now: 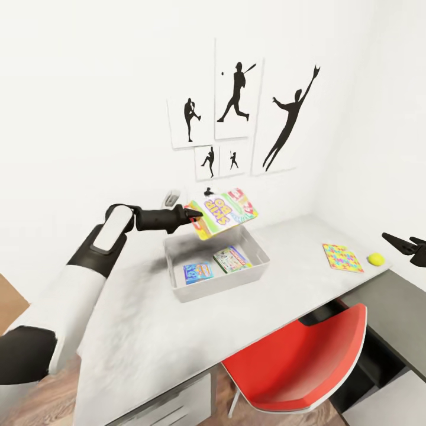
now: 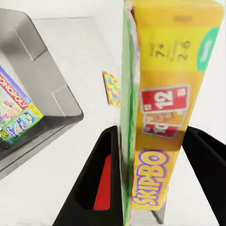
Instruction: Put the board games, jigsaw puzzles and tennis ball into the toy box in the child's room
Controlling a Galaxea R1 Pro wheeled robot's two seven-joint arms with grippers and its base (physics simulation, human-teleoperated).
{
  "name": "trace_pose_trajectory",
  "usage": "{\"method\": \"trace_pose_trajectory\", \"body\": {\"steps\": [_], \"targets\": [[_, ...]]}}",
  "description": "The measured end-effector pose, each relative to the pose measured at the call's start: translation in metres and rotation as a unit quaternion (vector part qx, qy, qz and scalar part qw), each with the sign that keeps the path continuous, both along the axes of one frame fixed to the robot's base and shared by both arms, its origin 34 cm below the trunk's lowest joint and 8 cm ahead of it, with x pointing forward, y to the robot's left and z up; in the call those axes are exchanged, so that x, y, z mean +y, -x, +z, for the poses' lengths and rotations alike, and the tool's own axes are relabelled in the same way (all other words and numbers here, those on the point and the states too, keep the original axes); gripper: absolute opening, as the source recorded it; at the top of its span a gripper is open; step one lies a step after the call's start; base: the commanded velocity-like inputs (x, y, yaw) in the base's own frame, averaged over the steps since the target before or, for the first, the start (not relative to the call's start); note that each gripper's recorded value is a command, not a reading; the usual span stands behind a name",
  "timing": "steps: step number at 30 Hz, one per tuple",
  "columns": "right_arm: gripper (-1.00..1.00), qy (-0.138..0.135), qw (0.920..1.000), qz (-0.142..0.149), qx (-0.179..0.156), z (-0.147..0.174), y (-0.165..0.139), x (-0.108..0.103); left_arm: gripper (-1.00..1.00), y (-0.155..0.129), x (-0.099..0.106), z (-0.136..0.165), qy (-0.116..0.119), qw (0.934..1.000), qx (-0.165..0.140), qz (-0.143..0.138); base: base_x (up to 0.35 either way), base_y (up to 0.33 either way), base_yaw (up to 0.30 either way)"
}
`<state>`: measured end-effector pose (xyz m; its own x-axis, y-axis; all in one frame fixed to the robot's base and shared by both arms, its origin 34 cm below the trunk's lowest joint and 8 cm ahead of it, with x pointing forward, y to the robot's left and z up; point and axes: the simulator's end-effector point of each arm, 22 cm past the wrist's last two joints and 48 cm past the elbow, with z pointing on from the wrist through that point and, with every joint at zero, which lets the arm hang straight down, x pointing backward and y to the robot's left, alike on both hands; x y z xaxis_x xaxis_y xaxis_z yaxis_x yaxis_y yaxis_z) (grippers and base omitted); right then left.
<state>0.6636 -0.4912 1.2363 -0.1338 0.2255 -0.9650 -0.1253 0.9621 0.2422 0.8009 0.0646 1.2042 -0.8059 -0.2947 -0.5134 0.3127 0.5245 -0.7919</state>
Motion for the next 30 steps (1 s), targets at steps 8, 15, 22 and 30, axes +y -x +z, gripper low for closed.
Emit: {"method": "trace_pose_trajectory", "body": {"steps": [8,15,22,30], "targets": [[1.0,0.0,1.0,0.001,0.001,-0.001,0.0,0.001,-1.0,0.016,-0.024,-0.026,-0.022,0.994,0.036,-0.101,0.0,0.0,0.001],[1.0,0.0,1.0,0.001,0.001,-0.001,0.0,0.001,-1.0,0.013,0.026,-0.054,-0.05,0.9931,0.057,-0.089,0.0,0.0,0.0],[1.0,-0.001,0.9999,0.01,-0.001,0.001,0.0,0.005,-1.0,0.01,0.039,-0.066,-0.049,0.9928,0.079,-0.076,0.0,0.0,0.0],[1.0,-0.005,0.9993,0.036,-0.003,-0.001,0.0,0.015,-1.0,0.008,0.037,-0.079,-0.048,0.9917,0.095,-0.072,0.0,0.0,0.0]]}}
